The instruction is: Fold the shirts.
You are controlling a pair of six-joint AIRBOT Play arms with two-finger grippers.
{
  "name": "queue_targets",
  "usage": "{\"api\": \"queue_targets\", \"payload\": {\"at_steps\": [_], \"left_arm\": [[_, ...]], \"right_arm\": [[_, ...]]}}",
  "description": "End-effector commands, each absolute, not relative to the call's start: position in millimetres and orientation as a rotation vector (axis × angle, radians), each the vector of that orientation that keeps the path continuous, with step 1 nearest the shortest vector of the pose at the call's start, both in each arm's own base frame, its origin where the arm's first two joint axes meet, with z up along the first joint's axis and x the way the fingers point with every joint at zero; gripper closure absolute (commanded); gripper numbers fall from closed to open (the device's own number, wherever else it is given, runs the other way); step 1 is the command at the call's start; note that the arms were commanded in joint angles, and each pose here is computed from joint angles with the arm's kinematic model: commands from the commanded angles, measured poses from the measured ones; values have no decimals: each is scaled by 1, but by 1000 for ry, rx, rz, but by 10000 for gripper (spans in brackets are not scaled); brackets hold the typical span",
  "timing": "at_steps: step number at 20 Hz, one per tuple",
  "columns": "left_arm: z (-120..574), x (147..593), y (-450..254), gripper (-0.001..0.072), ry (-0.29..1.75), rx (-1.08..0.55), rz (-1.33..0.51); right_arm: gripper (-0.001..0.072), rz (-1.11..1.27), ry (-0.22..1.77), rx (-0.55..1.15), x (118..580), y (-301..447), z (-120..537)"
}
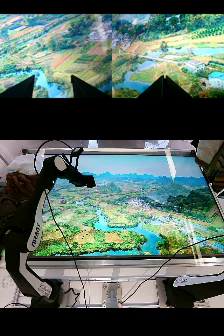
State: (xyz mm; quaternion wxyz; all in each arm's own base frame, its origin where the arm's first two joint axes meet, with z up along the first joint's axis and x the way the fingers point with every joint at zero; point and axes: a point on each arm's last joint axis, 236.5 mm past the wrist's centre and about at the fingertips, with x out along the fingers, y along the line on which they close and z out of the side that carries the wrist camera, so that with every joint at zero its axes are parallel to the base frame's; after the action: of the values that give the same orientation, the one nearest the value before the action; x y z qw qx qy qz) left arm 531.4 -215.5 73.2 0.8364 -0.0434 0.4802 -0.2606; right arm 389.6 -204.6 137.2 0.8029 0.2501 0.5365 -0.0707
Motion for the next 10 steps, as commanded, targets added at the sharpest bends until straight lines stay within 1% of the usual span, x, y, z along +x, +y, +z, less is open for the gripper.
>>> {"api": "queue_targets", "payload": {"at_steps": [1, 2, 4, 5, 6, 7, 9, 10], "left_arm": [[89, 534, -236, 225, 973, -198, -608], [90, 534, -236, 250, 979, -217, -596], [90, 519, -224, 424, 1058, -193, -598], [89, 507, -209, 462, 1119, -146, -589], [88, 492, -182, 484, 1202, -75, -548], [86, 478, -146, 484, 1286, -3, -460], [89, 442, -49, 483, 1459, 153, -145], [99, 432, -5, 475, 1487, 207, 16]], "right_arm": [[681, -153, 1145, 535, 390, -205, 138], [681, -162, 1121, 530, 395, -209, 140], [681, -181, 1065, 519, 406, -216, 144], [681, -183, 1047, 518, 409, -218, 146], [681, -182, 1037, 519, 411, -218, 147], [681, -177, 1021, 522, 415, -218, 149], [681, -160, 929, 535, 433, -218, 161], [681, -135, 876, 554, 443, -215, 170]]}}
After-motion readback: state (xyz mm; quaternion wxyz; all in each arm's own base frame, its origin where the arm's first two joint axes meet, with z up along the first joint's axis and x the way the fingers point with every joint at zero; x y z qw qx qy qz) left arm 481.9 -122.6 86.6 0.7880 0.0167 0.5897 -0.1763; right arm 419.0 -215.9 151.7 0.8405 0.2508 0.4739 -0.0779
